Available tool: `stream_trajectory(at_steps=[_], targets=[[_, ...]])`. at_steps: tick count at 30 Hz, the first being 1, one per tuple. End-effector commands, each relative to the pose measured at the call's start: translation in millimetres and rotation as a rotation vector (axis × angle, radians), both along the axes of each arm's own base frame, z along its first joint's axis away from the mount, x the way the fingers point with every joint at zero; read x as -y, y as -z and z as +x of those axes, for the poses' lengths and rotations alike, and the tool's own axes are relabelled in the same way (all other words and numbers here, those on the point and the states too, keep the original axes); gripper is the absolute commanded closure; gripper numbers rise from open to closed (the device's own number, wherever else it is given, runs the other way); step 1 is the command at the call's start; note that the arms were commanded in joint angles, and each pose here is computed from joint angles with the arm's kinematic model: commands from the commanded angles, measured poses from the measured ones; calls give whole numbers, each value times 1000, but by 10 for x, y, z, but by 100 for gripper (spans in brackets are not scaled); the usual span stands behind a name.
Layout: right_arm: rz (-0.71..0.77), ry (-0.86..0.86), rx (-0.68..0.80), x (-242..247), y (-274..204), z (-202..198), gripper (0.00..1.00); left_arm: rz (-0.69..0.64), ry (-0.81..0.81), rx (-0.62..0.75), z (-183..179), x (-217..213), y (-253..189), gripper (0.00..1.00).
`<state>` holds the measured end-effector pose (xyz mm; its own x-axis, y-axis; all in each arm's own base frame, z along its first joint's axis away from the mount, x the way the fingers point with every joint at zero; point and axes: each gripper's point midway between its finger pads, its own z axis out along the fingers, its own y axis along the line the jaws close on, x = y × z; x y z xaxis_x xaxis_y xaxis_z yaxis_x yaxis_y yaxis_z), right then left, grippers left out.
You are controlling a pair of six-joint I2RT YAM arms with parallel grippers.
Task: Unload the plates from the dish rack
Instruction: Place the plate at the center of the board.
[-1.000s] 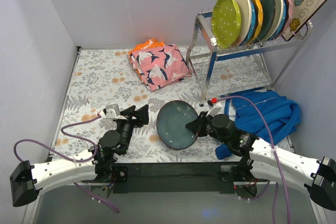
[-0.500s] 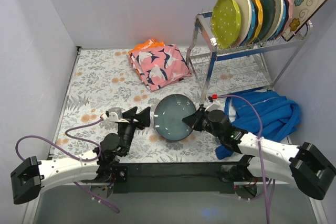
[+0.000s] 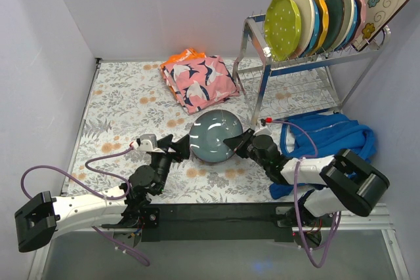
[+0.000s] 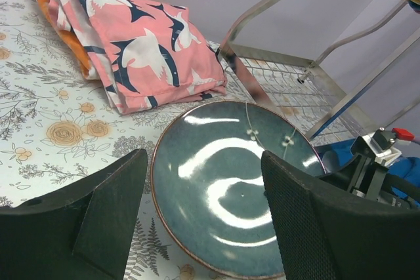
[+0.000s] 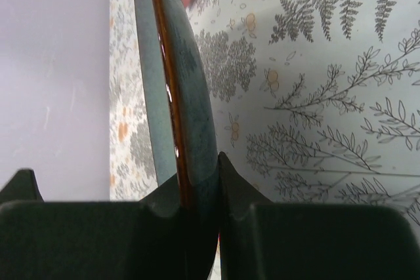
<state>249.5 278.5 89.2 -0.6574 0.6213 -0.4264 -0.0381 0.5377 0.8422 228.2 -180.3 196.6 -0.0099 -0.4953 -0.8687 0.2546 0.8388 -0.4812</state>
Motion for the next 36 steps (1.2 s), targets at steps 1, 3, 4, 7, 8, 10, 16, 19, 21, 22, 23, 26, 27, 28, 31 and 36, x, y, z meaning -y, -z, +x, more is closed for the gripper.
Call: stream_trajectory(at_steps=[1, 3, 4, 7, 8, 10, 16, 19, 21, 22, 23, 26, 27, 28, 31, 36], targets=[[435, 146, 187, -98, -986, 375, 99, -14, -30, 8, 23, -35, -103, 32], [474, 156, 174, -135, -959, 422, 99, -14, -33, 8, 25, -40, -107, 32], [492, 157, 171, -169, -897, 454, 99, -13, -35, 7, 25, -44, -100, 32], [514, 171, 138, -233, -729, 530, 99, -10, -40, 9, 30, -50, -100, 32], [532, 174, 149, -235, -752, 543, 99, -11, -43, 9, 32, -53, -106, 32], [518, 187, 138, -230, -649, 560, 99, -8, -48, 8, 35, -61, -110, 32], [512, 278, 131, -74, -501, 557, 93, -23, -38, 14, 21, -62, -130, 32], [500, 261, 120, -106, -461, 542, 76, -26, -36, 11, 19, -60, -131, 32], [468, 249, 92, -130, -406, 523, 72, -28, -39, 11, 20, -65, -146, 32], [444, 243, 77, -143, -365, 508, 70, -28, -45, 10, 22, -78, -145, 32], [423, 244, 61, -135, -324, 497, 68, -30, -48, 10, 21, -88, -146, 32], [360, 256, 18, -66, -223, 436, 61, -42, -37, 16, 7, -86, -165, 32], [359, 257, 14, -39, -254, 411, 60, -43, -36, 17, 5, -86, -166, 32], [307, 260, -29, -5, -110, 365, 57, -43, -37, 17, 6, -87, -165, 32], [223, 260, -86, 35, -19, 306, 48, -41, -43, 15, 12, -92, -169, 32], [89, 252, -217, 147, 372, 111, 46, -40, -32, 13, 5, -75, -167, 33]])
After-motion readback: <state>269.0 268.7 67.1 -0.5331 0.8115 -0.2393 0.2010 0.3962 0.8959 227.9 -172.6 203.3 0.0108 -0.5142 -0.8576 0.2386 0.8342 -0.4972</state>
